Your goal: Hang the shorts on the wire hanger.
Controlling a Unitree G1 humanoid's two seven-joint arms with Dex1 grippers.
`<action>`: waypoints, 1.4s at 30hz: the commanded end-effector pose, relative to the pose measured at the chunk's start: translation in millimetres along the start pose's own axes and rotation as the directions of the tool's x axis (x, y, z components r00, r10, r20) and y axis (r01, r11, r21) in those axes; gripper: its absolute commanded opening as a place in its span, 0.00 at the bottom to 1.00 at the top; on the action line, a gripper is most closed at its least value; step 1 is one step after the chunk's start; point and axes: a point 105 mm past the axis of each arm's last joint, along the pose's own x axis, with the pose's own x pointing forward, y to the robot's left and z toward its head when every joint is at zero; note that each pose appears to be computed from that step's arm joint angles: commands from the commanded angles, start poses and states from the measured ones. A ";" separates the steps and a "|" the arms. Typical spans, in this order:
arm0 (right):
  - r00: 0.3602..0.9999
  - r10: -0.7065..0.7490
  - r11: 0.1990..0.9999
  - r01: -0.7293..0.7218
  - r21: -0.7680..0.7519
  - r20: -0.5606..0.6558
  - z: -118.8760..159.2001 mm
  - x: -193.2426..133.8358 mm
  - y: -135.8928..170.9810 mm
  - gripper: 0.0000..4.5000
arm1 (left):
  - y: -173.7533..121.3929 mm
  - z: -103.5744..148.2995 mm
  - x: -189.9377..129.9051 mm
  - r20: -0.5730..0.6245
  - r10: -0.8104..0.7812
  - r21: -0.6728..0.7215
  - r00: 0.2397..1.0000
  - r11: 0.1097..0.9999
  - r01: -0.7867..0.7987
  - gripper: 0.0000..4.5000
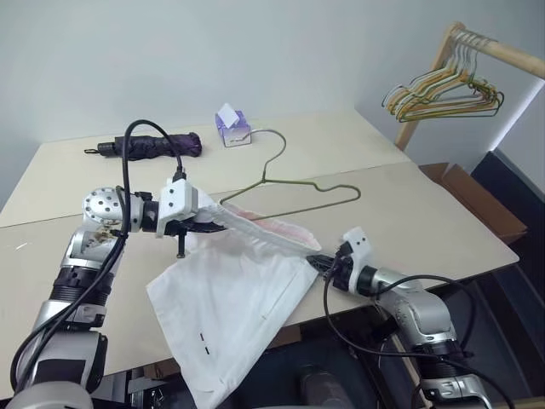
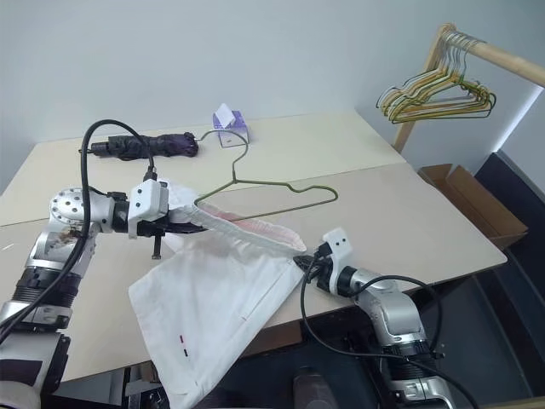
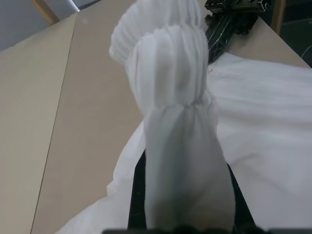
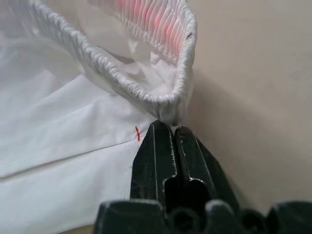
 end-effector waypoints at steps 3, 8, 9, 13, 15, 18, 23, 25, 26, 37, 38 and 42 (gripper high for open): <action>0.996 -0.022 0.995 0.030 -0.094 0.082 40.9 -23.1 -14.5 0.01 | -3.8 -3.9 -10.0 -0.048 -0.038 0.035 0.998 0.999 0.040 0.00; 0.994 -0.066 0.990 0.076 -0.122 0.088 51.3 -36.3 -27.6 0.01 | 0.1 -19.9 -12.9 -0.122 0.006 0.068 0.992 0.998 0.002 0.00; 0.994 -0.071 0.989 0.081 -0.123 0.086 51.9 -38.4 -29.5 0.01 | 1.4 -22.1 -13.7 -0.126 0.014 0.066 0.992 0.998 -0.006 0.00; 0.992 -0.103 0.986 0.112 -0.122 0.079 52.3 -44.5 -37.6 0.01 | -1.7 -31.8 -18.5 -0.165 -0.001 0.073 0.986 0.997 0.013 0.00; 0.991 -0.109 0.986 0.118 -0.120 0.078 52.3 -46.5 -40.0 0.01 | -2.0 -36.8 -20.6 -0.184 0.008 0.074 0.983 0.997 0.006 0.00; 0.988 -0.132 0.985 0.140 -0.104 0.080 52.7 -49.0 -45.1 0.01 | -3.5 -39.9 -24.1 -0.184 0.006 0.065 0.983 0.998 0.006 0.00; 0.983 -0.156 0.981 0.165 -0.099 0.095 56.9 -52.0 -51.7 0.01 | -4.6 -51.1 -33.8 -0.266 0.006 0.085 0.964 0.996 0.018 0.00; 0.983 -0.156 0.981 0.166 -0.105 0.098 58.9 -52.8 -51.6 0.01 | -6.7 -56.5 -36.8 -0.304 -0.009 0.087 0.953 0.996 0.037 0.00; 0.983 -0.156 0.980 0.167 -0.110 0.100 60.1 -53.3 -51.8 0.01 | -7.9 -61.5 -38.6 -0.339 -0.012 0.096 0.941 0.994 0.047 0.00; 0.986 -0.003 0.963 0.048 -0.264 0.167 91.1 -45.7 -4.9 0.01 | 2.5 -61.1 -14.0 -0.307 0.039 0.058 0.951 0.998 -0.022 0.00; 0.985 0.013 0.960 0.036 -0.279 0.172 93.7 -44.5 0.5 0.01 | 3.4 -60.4 -11.0 -0.307 0.037 0.059 0.951 0.998 -0.020 0.00; 0.981 0.072 0.945 -0.008 -0.328 0.181 100.0 -39.9 20.5 0.01 | 8.3 -55.9 0.3 -0.291 0.039 0.059 0.956 0.998 -0.023 0.00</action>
